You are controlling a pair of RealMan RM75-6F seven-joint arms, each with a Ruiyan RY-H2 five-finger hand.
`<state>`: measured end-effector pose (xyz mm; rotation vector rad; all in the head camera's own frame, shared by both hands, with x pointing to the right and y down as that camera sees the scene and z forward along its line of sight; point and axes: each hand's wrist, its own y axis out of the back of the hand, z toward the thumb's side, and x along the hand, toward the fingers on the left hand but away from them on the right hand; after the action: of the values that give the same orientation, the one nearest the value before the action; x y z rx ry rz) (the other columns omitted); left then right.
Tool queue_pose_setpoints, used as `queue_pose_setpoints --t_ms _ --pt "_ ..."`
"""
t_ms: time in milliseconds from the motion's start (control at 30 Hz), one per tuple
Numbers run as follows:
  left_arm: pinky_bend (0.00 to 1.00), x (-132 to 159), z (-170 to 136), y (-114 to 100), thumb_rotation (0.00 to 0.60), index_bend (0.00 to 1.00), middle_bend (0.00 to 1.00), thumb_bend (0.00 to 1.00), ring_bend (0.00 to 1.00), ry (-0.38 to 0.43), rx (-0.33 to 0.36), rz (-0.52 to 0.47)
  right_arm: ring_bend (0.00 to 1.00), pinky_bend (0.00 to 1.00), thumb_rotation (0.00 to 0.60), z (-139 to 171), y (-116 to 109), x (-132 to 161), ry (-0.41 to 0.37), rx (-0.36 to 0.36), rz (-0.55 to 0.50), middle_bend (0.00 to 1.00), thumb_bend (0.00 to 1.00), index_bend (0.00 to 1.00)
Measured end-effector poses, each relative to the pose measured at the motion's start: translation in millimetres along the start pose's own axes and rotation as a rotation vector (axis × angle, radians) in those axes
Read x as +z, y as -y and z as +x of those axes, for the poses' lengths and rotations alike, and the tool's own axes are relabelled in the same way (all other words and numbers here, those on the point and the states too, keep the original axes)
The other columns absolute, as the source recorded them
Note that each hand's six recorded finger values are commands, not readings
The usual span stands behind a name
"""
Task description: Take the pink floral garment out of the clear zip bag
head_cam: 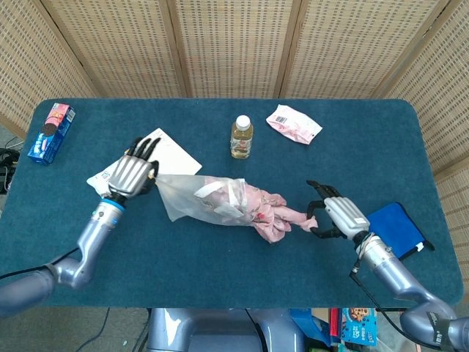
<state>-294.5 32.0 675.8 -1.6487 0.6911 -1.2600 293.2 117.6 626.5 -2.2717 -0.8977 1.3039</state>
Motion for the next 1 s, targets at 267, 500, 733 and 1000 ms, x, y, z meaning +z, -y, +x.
queue_pose_setpoints --t_ms 267,500,733,1000 --pt "0.01 -89.1 -27.9 -31.1 0.6 0.62 0.0 0.45 0.0 -0.147 0.041 0.022 0.0 0.0 0.6 9.4 -20.4 -23.0 0.045 -0.042 0.018 0.0 1.0 0.69" --pt "0.0 -139.8 -44.7 -30.8 0.6 0.49 0.0 0.43 0.0 -0.241 0.033 -0.015 0.0 0.0 0.6 14.9 -26.7 -32.3 0.059 -0.053 0.028 0.0 0.99 0.64" --pt "0.0 -146.2 -60.5 -14.6 0.6 0.0 0.0 0.09 0.0 -0.254 -0.046 -0.127 0.0 0.0 0.6 22.1 -30.1 -25.3 0.013 -0.088 0.061 0.0 0.0 0.0" --pt "0.0 -153.8 -116.2 -42.7 0.6 0.0 0.0 0.09 0.0 -0.289 0.063 -0.196 0.0 0.0 0.6 55.7 -64.7 -16.2 -0.086 -0.339 0.235 0.0 0.0 0.0"
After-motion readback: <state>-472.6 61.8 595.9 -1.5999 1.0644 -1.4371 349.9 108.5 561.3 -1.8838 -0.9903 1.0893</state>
